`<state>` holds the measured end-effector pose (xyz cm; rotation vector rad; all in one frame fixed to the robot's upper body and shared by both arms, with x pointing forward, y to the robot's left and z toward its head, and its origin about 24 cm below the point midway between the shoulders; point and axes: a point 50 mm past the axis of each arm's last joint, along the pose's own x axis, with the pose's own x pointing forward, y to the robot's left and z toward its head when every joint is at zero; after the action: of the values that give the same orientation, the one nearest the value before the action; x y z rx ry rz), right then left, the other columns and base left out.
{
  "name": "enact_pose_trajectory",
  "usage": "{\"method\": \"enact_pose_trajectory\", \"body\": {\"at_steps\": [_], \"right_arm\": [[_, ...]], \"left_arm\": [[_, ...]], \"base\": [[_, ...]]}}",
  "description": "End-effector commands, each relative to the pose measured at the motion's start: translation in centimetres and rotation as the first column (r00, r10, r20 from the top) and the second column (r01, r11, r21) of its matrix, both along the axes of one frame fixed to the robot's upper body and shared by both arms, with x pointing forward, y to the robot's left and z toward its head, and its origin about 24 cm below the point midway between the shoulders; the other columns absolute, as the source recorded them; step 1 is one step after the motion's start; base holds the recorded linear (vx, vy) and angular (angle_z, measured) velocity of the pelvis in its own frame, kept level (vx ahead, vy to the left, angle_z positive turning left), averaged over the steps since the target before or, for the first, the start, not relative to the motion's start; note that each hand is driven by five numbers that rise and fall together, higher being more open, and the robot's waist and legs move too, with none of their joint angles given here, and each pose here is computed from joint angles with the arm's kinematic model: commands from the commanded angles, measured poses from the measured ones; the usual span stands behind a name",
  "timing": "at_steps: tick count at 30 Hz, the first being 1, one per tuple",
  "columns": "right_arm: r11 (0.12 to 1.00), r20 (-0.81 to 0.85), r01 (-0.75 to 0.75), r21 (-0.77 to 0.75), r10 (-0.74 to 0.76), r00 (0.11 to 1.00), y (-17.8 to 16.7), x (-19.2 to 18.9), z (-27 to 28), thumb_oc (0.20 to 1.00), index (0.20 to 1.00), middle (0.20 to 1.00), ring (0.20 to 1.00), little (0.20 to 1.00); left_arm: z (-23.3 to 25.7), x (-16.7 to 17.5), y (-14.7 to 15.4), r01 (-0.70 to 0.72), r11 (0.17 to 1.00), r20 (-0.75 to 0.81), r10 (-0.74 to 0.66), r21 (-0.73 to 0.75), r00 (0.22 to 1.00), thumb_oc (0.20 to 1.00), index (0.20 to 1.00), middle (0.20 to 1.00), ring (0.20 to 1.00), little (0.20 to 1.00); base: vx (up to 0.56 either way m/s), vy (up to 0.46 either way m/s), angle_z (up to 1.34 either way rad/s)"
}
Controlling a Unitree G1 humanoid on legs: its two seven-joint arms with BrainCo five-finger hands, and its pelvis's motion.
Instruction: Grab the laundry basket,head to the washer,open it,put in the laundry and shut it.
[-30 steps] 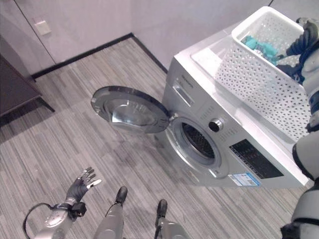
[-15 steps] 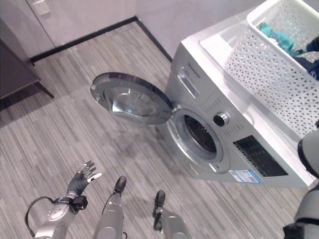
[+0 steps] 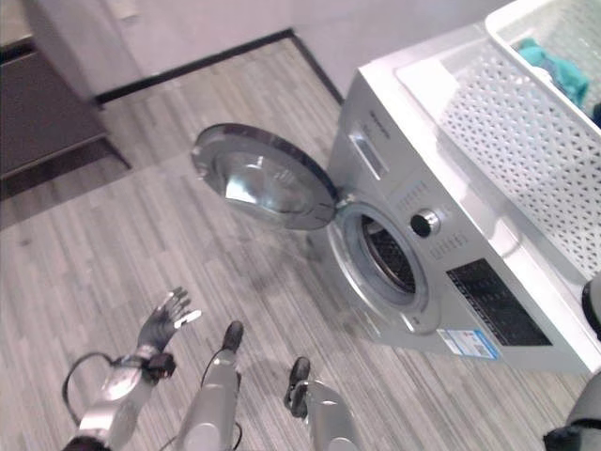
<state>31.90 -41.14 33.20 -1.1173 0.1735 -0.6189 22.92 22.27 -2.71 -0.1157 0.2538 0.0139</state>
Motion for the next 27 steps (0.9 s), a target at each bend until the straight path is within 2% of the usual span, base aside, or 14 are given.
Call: {"method": "enact_pose_trajectory", "body": {"at_steps": [1, 7, 11, 15, 27], "right_arm": [[0.998, 0.008, 0.055, 0.037, -0.056, 0.998, -2.5, -2.4, -0.7, 1.0, 1.0, 1.0, 1.0, 1.0], [0.996, -0.069, 0.051, 0.079, -0.045, 0.997, -3.5, -3.2, -3.2, 1.0, 1.0, 1.0, 1.0, 1.0], [0.991, -0.134, 0.084, 0.107, -0.069, 0.989, -4.1, -3.4, -5.4, 1.0, 1.0, 1.0, 1.0, 1.0], [0.989, -0.201, 0.101, 0.108, -0.077, 0.976, -4.7, -4.1, -7.7, 1.0, 1.0, 1.0, 1.0, 1.0], [0.993, -0.145, -0.013, 0.121, 0.031, 0.989, -2.7, -2.1, -7.5, 1.0, 1.0, 1.0, 1.0, 1.0]], "left_arm": [[1.0, -0.3, 0.9, 0.035, 0.999, 0.046, -0.037, 0.033, 0.998, 1.0, 1.0, 1.0, 1.0, 1.0], [1.5, 0.0, 1.1, 0.07, 0.995, 0.057, -0.074, 0.075, 0.996, 1.0, 1.0, 1.0, 1.0, 1.0], [1.4, 0.3, 1.1, 0.004, 1.0, 0.078, -0.005, 0.007, 0.997, 1.0, 1.0, 1.0, 1.0, 1.0], [0.8, -0.5, 0.6, 0.012, 1.0, 0.053, -0.012, -0.004, 0.999, 1.0, 1.0, 1.0, 1.0, 1.0], [0.4, -1.1, 0.4, 0.032, 0.999, 0.034, -0.032, 0.008, 0.999, 1.0, 1.0, 1.0, 1.0, 1.0]], "base": [[0.12, 0.088, 0.44], [0.21, 0.127, 0.13], [0.19, -0.099, 0.14], [0.24, -0.201, 0.17], [0.03, -0.11, 0.11]]}}
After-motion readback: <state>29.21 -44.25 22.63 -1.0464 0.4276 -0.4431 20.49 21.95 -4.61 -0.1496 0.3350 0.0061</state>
